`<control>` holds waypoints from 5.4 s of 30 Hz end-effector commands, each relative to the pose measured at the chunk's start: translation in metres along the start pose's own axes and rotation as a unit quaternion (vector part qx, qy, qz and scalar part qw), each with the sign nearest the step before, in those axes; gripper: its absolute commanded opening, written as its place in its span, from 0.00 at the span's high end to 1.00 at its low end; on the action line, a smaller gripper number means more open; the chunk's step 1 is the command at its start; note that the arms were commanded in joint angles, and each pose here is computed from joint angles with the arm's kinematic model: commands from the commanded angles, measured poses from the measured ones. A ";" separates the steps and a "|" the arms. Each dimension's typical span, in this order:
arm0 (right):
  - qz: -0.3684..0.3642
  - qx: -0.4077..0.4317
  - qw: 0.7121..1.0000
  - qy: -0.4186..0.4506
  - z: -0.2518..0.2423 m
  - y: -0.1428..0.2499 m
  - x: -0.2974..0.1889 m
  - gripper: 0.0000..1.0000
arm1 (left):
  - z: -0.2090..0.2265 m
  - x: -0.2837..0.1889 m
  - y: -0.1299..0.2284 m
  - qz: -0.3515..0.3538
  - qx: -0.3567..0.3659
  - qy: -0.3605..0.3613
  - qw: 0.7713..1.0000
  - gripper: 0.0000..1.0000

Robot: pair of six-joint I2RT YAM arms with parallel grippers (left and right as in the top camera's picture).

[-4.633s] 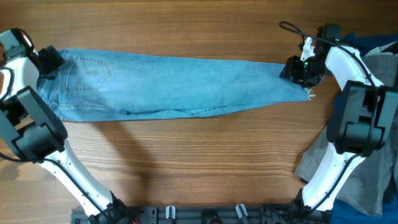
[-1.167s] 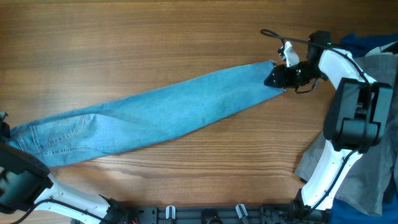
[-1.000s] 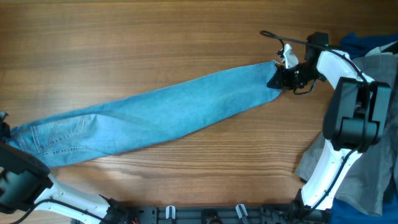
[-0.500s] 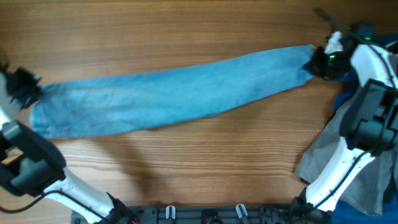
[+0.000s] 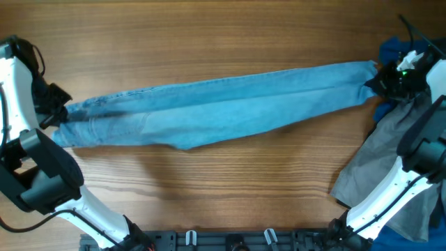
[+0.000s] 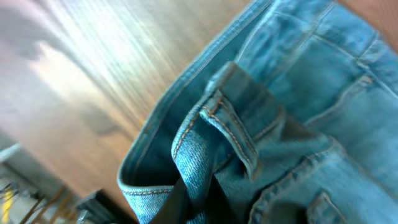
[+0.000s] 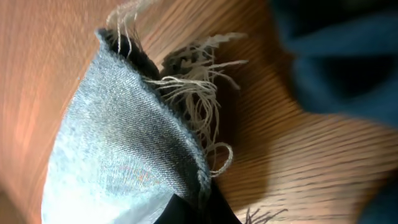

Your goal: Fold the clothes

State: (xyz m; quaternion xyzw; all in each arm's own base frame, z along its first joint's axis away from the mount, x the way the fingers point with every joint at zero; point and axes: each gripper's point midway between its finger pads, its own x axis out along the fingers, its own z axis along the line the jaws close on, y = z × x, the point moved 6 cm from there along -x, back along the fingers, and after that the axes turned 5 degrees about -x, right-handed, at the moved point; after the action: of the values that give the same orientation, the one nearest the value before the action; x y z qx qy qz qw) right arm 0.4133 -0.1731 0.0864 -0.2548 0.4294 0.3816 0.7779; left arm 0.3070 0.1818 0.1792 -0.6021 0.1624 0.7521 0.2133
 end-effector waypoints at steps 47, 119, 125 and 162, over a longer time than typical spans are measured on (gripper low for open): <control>0.028 -0.053 0.996 0.072 -0.011 0.007 0.000 0.96 | -0.036 0.096 -0.008 -0.011 0.058 0.177 0.982 0.96; 0.004 -0.240 0.968 0.068 -0.008 0.019 -0.010 0.26 | -0.024 0.028 0.025 0.049 0.031 0.191 0.980 0.28; -0.018 -0.257 0.964 0.056 -0.007 0.015 -0.002 0.25 | -0.026 0.040 0.046 0.089 0.037 0.169 0.981 0.27; 0.009 -0.218 0.973 0.081 -0.015 0.032 0.016 0.26 | -0.067 0.068 0.017 -0.010 0.017 0.242 0.970 0.18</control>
State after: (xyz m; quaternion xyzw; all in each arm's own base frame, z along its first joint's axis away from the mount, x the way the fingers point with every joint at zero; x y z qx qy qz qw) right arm 0.3945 -0.1599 0.0709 -0.4425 0.3705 0.4502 0.6813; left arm 0.3393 0.1438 0.0839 -0.7668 0.2019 0.5763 0.1980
